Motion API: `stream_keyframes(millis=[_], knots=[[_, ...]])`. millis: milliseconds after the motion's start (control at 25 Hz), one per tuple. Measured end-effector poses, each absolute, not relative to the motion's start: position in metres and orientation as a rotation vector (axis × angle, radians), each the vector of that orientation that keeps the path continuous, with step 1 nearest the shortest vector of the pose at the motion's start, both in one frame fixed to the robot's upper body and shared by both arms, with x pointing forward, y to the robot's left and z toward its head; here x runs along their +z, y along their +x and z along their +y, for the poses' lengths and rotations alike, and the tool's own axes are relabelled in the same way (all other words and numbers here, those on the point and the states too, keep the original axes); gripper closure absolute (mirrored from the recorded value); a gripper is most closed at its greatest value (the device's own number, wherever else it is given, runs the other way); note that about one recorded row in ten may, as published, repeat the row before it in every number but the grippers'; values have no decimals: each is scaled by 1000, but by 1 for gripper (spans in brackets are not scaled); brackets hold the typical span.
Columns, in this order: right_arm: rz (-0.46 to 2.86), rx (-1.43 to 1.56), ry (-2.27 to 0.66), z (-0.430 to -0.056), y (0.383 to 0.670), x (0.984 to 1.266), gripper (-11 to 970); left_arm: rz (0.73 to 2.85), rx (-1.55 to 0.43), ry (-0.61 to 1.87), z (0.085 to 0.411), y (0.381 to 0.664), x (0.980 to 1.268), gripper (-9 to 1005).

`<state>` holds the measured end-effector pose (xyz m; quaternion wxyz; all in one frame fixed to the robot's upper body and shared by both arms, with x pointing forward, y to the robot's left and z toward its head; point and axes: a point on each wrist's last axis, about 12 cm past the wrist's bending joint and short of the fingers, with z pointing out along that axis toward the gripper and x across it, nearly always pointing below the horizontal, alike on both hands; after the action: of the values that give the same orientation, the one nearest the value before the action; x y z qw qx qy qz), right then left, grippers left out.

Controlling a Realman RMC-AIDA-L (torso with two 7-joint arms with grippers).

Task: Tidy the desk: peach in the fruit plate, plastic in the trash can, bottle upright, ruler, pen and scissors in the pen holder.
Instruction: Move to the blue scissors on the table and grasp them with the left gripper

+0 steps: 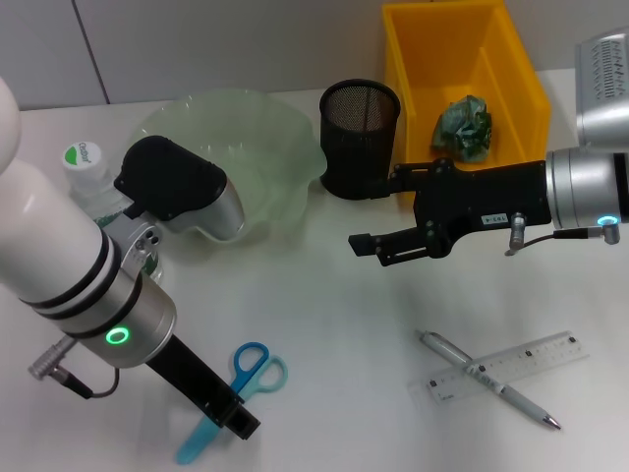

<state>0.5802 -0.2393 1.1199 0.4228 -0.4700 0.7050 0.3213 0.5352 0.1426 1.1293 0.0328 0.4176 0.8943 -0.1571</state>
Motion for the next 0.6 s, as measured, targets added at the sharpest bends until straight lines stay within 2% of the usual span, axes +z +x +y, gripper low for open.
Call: stream_keyframes(millis=[160,600], knots=[[1765,805,-1176,-239,580,1120,140,2748,-481,1284,142,536,1129,456],[1762,806,-1180,-239,580,1121,140,2749,-469,1292,143,538,1126,461]])
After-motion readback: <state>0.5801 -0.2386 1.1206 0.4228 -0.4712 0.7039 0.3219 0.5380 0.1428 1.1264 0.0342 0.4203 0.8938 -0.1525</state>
